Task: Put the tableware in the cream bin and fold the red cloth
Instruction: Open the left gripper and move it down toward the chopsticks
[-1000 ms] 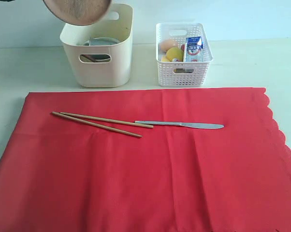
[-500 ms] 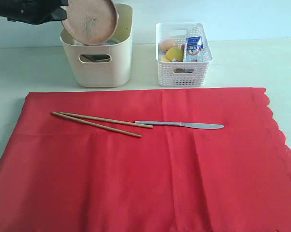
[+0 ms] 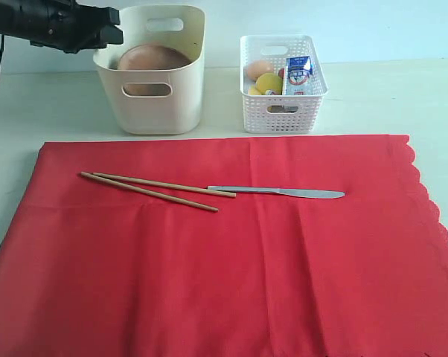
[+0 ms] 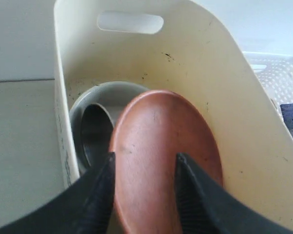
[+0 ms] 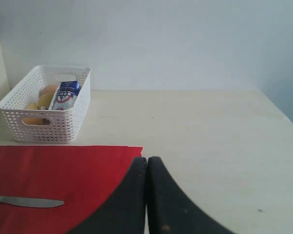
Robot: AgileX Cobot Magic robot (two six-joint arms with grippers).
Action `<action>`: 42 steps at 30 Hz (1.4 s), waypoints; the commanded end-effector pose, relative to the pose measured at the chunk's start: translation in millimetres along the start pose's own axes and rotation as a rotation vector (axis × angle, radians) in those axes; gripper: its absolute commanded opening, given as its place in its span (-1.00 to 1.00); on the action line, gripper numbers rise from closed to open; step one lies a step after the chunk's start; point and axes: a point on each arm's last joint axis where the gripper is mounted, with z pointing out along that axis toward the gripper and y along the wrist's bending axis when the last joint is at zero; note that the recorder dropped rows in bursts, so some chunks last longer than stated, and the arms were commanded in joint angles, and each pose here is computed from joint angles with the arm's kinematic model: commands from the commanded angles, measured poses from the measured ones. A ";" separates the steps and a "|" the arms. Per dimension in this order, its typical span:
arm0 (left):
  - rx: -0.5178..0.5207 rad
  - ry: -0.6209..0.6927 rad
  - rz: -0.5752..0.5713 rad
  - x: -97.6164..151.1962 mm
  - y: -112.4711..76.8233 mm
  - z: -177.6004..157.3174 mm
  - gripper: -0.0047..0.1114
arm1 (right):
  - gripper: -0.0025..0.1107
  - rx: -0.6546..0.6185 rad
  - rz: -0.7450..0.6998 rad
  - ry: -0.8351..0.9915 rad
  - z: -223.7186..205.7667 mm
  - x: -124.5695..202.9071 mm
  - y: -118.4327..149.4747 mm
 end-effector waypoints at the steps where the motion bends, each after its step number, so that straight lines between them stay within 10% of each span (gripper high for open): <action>1: 0.019 -0.040 0.032 -16.2 -13.1 -17.0 -0.10 | -0.96 0.003 -0.004 -0.013 0.7 -1.3 -0.1; 32: 0.385 0.306 0.477 -20.9 -103.1 -146.2 -0.11 | -0.96 0.003 -0.001 -0.015 0.7 -1.5 -0.1; 42: 0.475 0.571 0.957 67.4 -108.9 -115.6 -0.11 | -0.96 0.003 0.005 -0.015 0.7 -1.5 -0.1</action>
